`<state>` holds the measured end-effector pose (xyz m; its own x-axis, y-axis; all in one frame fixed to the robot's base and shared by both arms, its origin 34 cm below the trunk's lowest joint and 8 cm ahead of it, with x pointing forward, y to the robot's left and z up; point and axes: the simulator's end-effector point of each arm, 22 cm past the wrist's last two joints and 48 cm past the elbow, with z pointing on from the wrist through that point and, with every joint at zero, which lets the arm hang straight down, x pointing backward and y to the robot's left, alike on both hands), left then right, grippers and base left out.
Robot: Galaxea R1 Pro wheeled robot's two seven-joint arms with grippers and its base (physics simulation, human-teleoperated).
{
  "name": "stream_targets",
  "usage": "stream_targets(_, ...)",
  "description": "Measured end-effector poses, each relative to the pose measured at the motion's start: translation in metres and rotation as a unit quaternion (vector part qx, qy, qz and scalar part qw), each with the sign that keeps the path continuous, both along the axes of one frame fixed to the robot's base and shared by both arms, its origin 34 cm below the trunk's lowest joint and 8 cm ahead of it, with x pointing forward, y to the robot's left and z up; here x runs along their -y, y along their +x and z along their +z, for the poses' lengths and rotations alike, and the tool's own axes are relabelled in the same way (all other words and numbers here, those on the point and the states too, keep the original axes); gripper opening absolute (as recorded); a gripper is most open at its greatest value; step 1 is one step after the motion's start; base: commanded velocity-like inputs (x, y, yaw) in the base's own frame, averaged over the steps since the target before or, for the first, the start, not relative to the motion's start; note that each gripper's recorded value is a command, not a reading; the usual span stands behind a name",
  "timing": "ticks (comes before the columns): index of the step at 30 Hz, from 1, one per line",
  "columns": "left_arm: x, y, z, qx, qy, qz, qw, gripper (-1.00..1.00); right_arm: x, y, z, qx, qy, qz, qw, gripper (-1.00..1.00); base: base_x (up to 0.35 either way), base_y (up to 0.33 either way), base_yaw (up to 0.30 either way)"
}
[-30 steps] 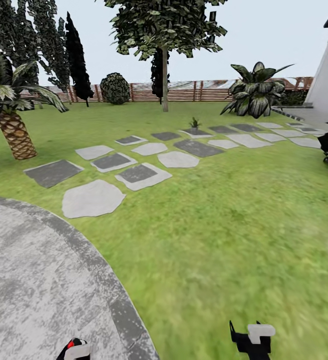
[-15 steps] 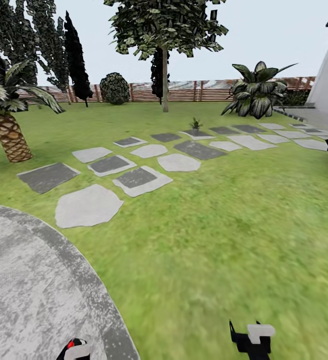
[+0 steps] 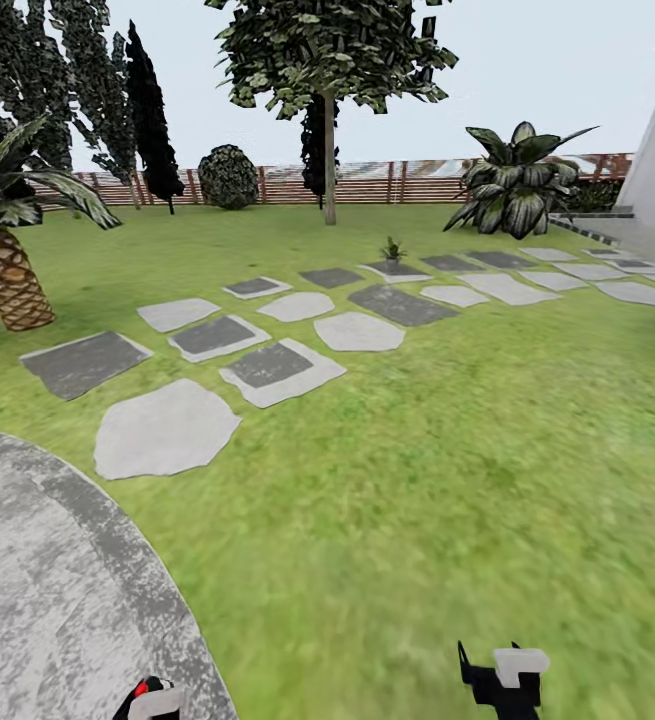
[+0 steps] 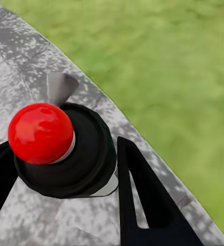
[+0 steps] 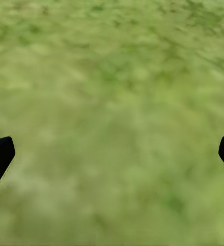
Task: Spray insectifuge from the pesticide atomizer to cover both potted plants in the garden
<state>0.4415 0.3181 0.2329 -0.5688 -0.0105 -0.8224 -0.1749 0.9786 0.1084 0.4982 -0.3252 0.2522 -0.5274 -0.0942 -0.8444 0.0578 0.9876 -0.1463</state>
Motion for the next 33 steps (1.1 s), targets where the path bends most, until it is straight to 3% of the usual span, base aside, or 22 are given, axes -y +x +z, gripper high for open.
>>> stream_targets(33, 0.0, 0.0, 0.0, 0.0, 0.0, 0.0, 1.0, -1.0, 0.0, 0.0, 0.0, 0.0, 0.0, 0.0, 1.0, 1.0, 0.337, 0.0, 0.0)
